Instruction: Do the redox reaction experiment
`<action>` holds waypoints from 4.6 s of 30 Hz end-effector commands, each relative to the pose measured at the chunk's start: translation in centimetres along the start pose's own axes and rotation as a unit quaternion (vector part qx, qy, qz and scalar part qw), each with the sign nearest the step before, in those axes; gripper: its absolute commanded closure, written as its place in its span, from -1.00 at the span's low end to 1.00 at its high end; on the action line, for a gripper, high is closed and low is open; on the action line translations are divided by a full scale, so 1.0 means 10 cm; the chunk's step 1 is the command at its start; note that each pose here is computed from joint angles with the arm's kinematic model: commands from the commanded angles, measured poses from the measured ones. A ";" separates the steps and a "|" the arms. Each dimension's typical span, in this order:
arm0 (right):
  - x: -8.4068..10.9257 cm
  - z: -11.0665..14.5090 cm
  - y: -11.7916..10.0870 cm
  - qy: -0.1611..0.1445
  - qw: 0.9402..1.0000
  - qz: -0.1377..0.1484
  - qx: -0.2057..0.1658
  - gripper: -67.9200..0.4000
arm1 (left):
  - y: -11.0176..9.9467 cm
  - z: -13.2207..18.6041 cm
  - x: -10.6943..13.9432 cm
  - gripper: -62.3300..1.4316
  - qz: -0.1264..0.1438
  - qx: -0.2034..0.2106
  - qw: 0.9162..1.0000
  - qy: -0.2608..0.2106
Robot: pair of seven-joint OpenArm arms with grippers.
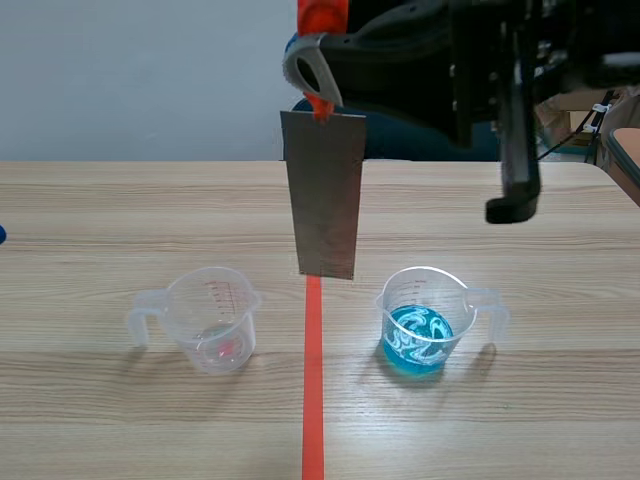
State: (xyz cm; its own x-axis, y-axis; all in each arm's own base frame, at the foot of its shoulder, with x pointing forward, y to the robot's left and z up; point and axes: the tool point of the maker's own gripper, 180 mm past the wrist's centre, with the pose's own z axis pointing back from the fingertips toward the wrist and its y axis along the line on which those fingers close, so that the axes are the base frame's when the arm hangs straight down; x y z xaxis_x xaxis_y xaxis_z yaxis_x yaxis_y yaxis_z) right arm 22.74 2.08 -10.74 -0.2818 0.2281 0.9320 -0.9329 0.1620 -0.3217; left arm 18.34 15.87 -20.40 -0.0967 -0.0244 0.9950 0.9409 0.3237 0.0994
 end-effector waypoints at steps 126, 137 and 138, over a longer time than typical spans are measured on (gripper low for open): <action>0.02 -1.14 -0.05 -0.042 0.992 -0.042 0.112 0.96 | 0.07 -0.05 0.01 -1.00 -0.026 0.018 0.999 -0.005; 0.02 -1.14 -0.05 -0.043 0.992 -0.042 0.112 0.96 | 0.07 -0.05 0.01 -1.00 -0.026 0.018 0.999 -0.005; 0.02 -1.14 -0.05 -0.043 0.992 -0.042 0.112 0.96 | 0.07 -0.05 0.01 -1.00 -0.026 0.018 0.999 -0.005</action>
State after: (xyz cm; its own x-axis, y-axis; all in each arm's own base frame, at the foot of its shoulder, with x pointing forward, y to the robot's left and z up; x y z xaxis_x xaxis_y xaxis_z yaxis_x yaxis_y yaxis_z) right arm 25.78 12.95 -13.87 -0.1776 0.1744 0.9685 -0.9841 -0.0353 -0.1741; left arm 18.80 15.75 -21.13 -0.1241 -0.0588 0.9905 0.9263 0.3511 0.1369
